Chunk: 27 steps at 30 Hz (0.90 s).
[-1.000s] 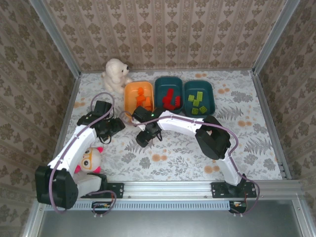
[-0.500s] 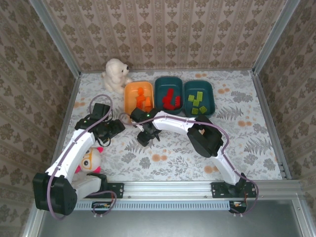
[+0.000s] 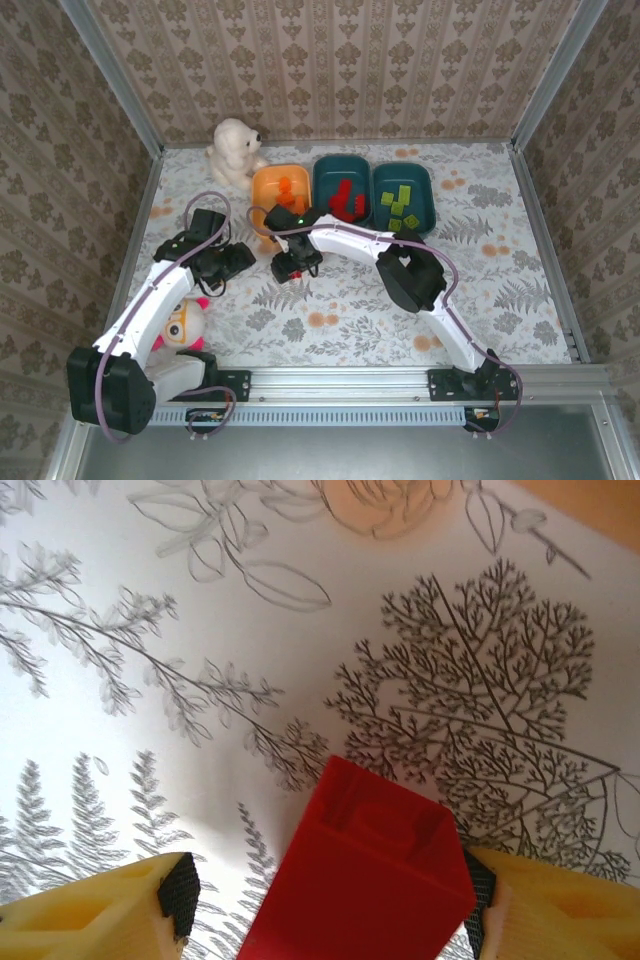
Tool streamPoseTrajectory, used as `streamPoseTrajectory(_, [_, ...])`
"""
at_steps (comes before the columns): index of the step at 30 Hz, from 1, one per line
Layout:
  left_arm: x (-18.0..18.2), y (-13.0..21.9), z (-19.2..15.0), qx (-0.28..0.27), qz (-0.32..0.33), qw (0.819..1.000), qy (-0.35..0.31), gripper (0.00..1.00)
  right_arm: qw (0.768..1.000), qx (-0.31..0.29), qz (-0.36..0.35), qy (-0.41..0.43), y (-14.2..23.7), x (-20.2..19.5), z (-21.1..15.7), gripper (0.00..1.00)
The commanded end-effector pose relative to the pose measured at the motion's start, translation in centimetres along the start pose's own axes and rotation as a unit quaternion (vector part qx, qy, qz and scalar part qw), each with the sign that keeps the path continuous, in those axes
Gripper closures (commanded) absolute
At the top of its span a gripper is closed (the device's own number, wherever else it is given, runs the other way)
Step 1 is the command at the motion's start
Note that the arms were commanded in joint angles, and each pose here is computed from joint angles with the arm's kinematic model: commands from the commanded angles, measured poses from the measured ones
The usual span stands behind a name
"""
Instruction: Sort the legos into containers by color
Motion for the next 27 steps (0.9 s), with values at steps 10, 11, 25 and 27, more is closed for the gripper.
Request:
streamPoseTrajectory(10, [-0.8,0.7,-0.8,-0.001,-0.013,1.000,-0.012,0.31,0.999,0.003,-0.032,-0.013,0.2,-0.3,0.6,0.69])
streamPoseTrajectory(11, [-1.0,0.7,-0.8,-0.001,-0.015,1.000,-0.015,0.31,0.999,-0.008,-0.032,-0.012,1.0,-0.2,0.8,0.70])
streamPoseTrajectory(25, [-9.9,-0.2,-1.5,0.012,-0.127,0.982,-0.141,0.31,0.954,-0.212,0.011,-0.210,14.5,-12.4,8.4,0.75])
streamPoseTrajectory(27, [-11.0,-0.1,-1.0,0.005,-0.140,0.979,-0.149,0.31,0.946,-0.227,0.026,-0.230,14.1,-14.0,10.4,0.75])
Point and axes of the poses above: each hand's point on the last joint's axis, 136 mm out from that joint toward the fingers, its own y axis back along the fingers, its own x axis along the line the jaws close on, z = x × y, the point moved 3 cm from there along y, back along the fingers, and after that the axes turned 2 degrees about -y, right-handed, at the moved point
